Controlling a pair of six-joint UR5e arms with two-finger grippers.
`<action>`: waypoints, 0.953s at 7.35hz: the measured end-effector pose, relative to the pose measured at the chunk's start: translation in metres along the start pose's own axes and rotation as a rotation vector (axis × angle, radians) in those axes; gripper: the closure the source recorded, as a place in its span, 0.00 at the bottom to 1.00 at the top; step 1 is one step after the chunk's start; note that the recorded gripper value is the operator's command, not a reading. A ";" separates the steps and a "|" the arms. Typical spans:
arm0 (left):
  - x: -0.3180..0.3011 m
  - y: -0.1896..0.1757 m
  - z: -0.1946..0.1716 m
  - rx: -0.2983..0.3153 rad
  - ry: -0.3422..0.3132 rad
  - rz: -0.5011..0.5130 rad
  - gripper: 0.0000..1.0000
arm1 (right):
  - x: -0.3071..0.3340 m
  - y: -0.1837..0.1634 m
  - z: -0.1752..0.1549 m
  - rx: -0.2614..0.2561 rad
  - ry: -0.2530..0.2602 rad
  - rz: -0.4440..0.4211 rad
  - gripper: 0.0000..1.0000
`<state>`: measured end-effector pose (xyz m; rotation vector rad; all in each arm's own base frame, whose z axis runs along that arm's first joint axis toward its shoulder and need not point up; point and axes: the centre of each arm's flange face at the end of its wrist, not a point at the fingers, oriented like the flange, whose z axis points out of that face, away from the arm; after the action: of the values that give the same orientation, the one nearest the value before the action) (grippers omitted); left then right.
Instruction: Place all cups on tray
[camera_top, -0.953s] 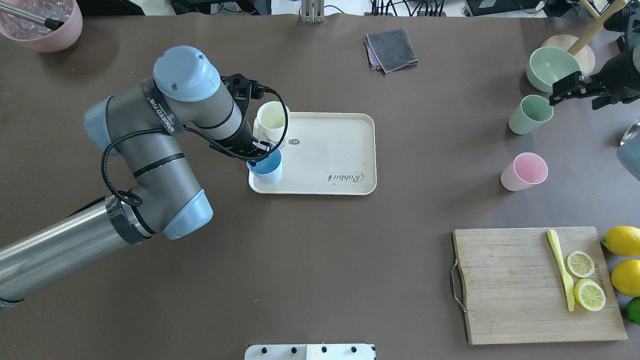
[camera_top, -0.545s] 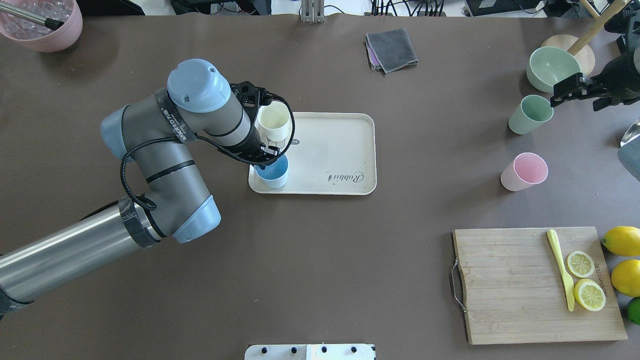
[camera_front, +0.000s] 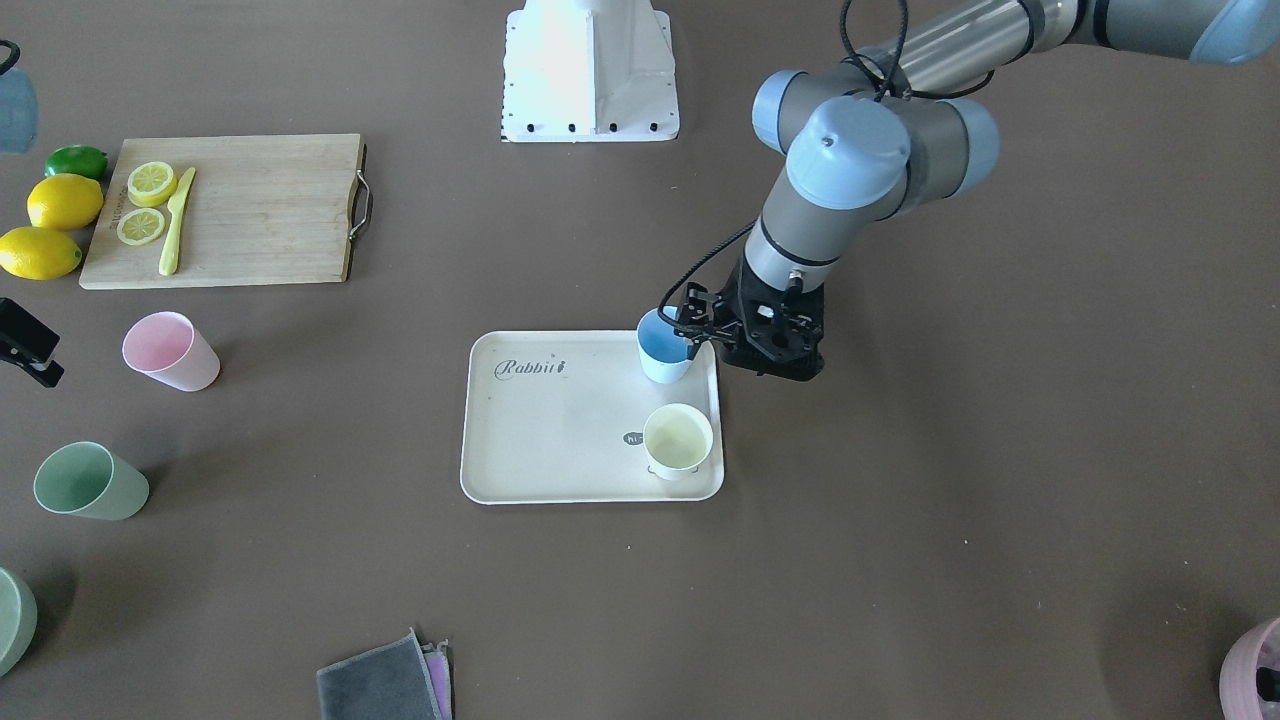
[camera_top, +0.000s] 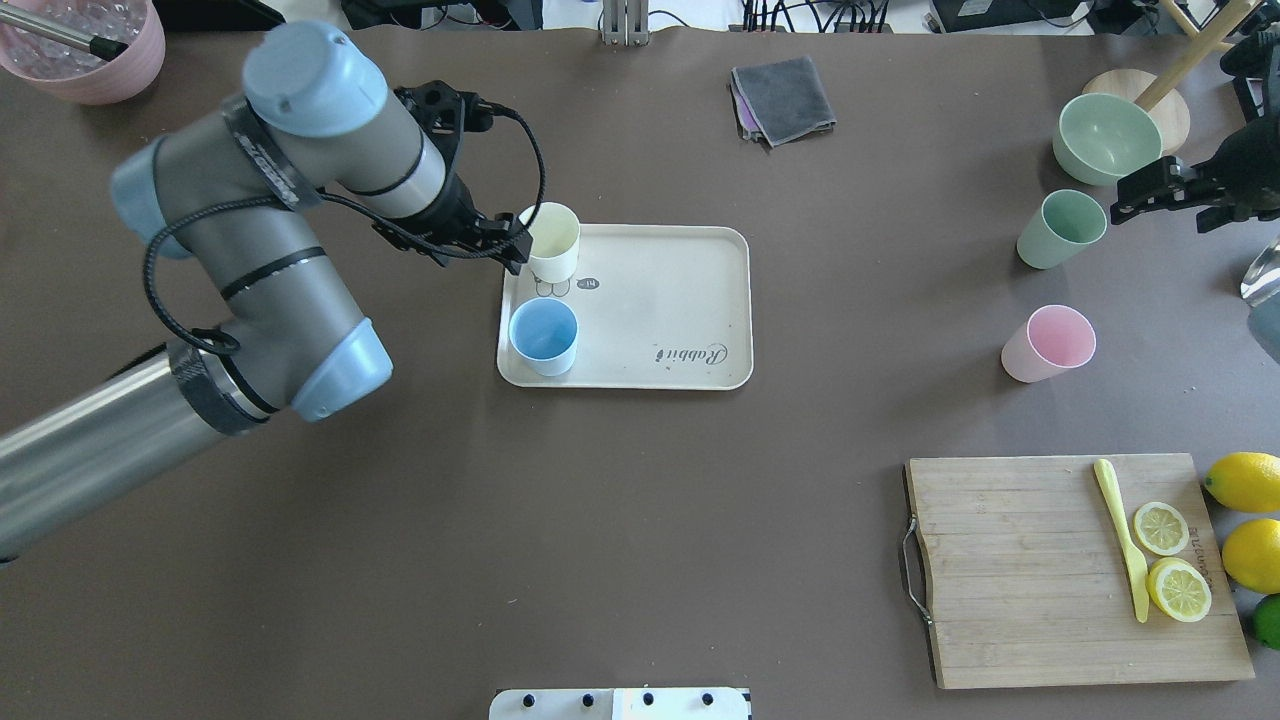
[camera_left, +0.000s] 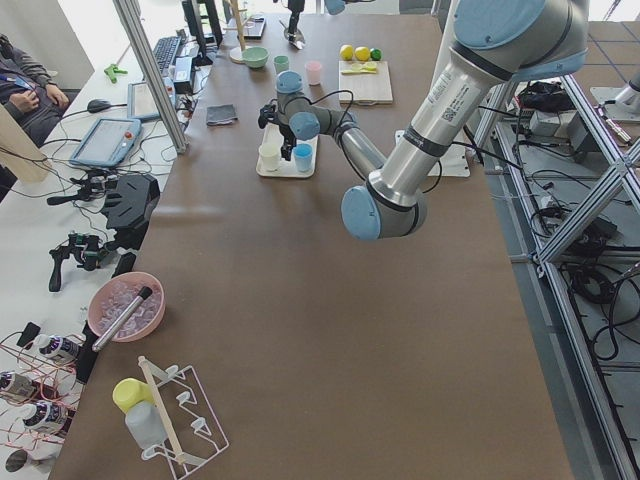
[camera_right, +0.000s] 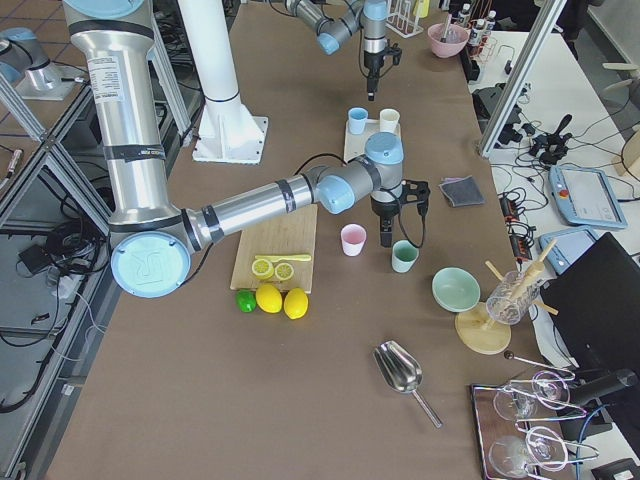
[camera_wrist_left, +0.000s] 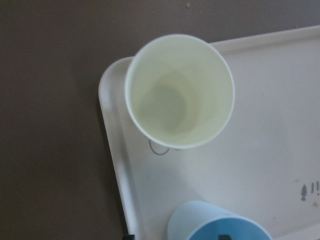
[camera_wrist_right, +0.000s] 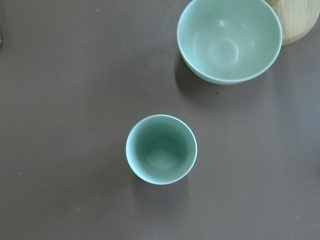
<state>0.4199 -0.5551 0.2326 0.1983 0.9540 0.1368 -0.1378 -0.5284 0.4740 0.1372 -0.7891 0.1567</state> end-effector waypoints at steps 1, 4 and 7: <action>-0.042 -0.013 -0.034 -0.004 -0.013 0.026 0.01 | 0.005 0.017 0.005 -0.019 0.005 0.005 0.00; -0.128 -0.033 -0.084 -0.012 -0.075 0.121 0.01 | -0.010 0.078 0.053 -0.013 0.007 0.023 0.05; -0.140 -0.034 -0.086 -0.011 -0.087 0.130 0.01 | -0.010 0.095 0.097 -0.015 0.044 0.008 0.85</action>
<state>0.2702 -0.6071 0.2875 0.2543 0.8538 0.2515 -0.2302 -0.4542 0.5409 0.1162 -0.7469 0.1605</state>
